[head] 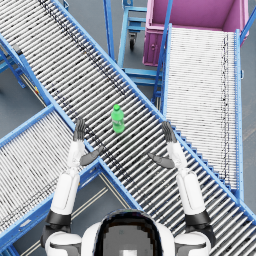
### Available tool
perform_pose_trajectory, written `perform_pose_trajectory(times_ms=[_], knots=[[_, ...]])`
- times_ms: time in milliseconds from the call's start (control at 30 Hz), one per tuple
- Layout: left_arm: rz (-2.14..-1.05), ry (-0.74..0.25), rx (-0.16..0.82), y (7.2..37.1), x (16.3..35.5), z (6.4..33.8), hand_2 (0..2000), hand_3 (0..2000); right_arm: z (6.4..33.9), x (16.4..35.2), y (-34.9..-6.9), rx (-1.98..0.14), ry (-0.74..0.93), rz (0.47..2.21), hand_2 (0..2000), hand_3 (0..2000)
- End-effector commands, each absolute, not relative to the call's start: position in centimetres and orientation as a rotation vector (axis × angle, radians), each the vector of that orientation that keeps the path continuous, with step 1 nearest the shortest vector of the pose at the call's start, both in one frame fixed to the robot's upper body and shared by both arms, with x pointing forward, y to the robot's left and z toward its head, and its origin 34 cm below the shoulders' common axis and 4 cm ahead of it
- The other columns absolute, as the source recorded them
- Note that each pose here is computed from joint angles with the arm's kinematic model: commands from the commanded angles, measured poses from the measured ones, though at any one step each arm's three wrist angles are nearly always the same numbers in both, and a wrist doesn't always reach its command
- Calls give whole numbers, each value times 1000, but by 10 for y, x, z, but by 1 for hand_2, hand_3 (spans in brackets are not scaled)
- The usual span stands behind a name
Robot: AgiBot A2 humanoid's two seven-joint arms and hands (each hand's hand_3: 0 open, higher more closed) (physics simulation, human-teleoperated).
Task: Pick up the oil and place it on the left assembly line, put the cola on the right, and keep Sprite still
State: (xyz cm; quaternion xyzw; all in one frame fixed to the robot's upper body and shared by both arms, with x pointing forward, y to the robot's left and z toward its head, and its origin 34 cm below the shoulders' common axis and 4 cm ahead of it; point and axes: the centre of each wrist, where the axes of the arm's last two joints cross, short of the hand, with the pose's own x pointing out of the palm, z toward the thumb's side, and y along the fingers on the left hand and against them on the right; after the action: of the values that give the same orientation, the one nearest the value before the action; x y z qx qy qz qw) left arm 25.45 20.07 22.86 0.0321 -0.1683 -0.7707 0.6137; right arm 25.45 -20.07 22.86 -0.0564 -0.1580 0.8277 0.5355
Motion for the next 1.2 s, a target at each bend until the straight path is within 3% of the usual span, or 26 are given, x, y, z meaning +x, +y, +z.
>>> perform_pose_trajectory(times_ms=[33, 1200], knots=[[-1777, -388, 74, 201, 255, 229, 0, 0, 229, 255, -201, -134, -376, 1971, 0, 0], [-1777, -388, 74, 201, 255, 229, 0, 0, 229, 255, -201, -134, -376, 1971, 0, 0]])
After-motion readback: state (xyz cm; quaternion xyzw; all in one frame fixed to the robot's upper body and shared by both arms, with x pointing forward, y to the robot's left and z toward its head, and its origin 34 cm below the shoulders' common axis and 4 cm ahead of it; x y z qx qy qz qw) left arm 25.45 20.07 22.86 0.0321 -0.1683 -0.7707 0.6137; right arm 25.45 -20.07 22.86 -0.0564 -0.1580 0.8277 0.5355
